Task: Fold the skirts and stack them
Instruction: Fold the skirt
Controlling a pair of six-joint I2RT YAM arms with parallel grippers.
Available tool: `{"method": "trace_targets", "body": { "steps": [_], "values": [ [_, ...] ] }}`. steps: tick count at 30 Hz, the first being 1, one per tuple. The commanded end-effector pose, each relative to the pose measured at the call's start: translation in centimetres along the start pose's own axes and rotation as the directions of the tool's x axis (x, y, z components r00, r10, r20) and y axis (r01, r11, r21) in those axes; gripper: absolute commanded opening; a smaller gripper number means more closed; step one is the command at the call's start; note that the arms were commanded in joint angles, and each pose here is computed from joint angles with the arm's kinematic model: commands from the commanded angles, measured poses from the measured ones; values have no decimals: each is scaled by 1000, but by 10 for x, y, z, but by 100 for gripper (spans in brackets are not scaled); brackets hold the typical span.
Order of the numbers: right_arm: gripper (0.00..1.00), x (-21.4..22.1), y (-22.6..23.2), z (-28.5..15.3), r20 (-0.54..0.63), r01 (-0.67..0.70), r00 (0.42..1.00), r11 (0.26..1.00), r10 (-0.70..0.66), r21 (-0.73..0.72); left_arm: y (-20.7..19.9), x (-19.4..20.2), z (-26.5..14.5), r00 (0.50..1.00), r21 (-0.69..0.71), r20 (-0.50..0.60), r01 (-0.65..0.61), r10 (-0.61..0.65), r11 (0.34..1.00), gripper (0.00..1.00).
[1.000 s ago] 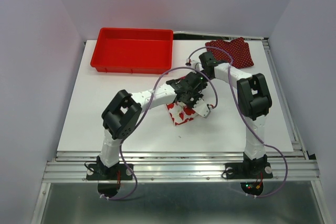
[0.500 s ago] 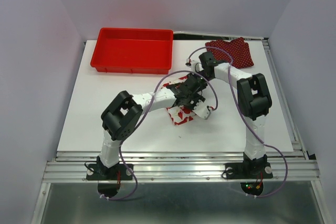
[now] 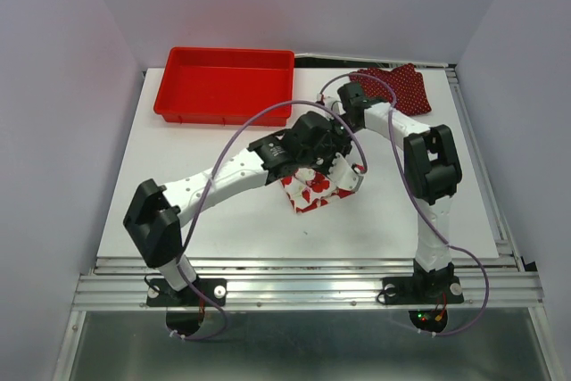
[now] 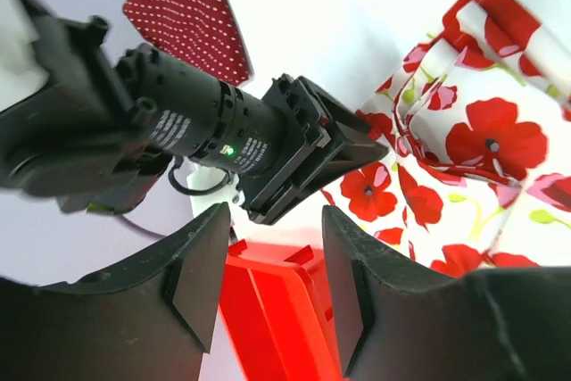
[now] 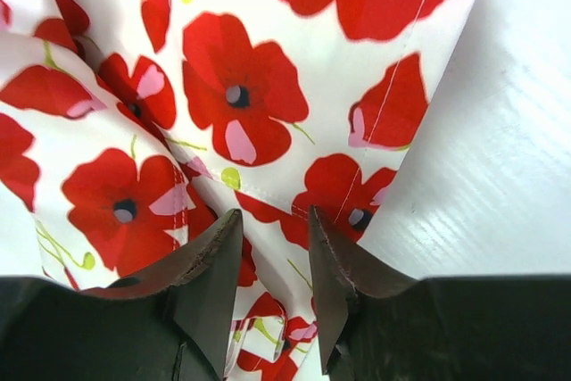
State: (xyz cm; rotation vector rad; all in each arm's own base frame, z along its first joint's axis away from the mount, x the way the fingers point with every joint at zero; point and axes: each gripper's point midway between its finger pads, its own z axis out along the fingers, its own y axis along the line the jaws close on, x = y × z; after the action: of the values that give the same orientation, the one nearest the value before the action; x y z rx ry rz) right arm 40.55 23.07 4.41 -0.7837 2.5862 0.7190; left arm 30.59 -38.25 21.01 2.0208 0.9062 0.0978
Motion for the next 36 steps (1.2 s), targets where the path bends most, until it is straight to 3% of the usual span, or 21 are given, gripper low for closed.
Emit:
{"method": "trace_targets", "body": {
  "steps": [1, 5, 10, 18, 22, 24, 27, 36],
  "values": [
    [42, -39, 8, -29, 104, 37, 994, 999, -39, 12, 11, -22, -48, 986, 12, 106, 129, -129, 992, 56],
    [43, -54, 12, -46, 141, 57, 988, 998, -61, 35, -28, 1, -68, 941, 115, 125, 302, -316, 946, 49],
    [43, -63, 3, -52, 154, 51, 986, 996, -62, 75, -73, 28, -57, 904, 180, 99, 395, -416, 901, 40],
    [43, -46, -15, -22, 81, 19, 996, 996, -26, 84, -112, 64, -25, 955, 225, 48, 275, -292, 935, 43],
    [42, -42, -21, -13, 63, 8, 998, 996, -14, 88, -122, 74, -10, 983, 231, 54, 157, -174, 960, 38],
    [42, -40, -22, -9, 54, 2, 998, 996, -7, 85, -128, 79, -2, 986, 250, 46, 145, -162, 957, 33],
    [42, -40, -23, -6, 55, -1, 998, 997, -4, 82, -131, 85, 9, 988, 255, 31, 141, -153, 957, 32],
    [41, -37, -25, -1, 47, -6, 999, 997, 2, 79, -124, 97, 31, 992, 224, 11, 119, -125, 967, 36]
  ]
}}
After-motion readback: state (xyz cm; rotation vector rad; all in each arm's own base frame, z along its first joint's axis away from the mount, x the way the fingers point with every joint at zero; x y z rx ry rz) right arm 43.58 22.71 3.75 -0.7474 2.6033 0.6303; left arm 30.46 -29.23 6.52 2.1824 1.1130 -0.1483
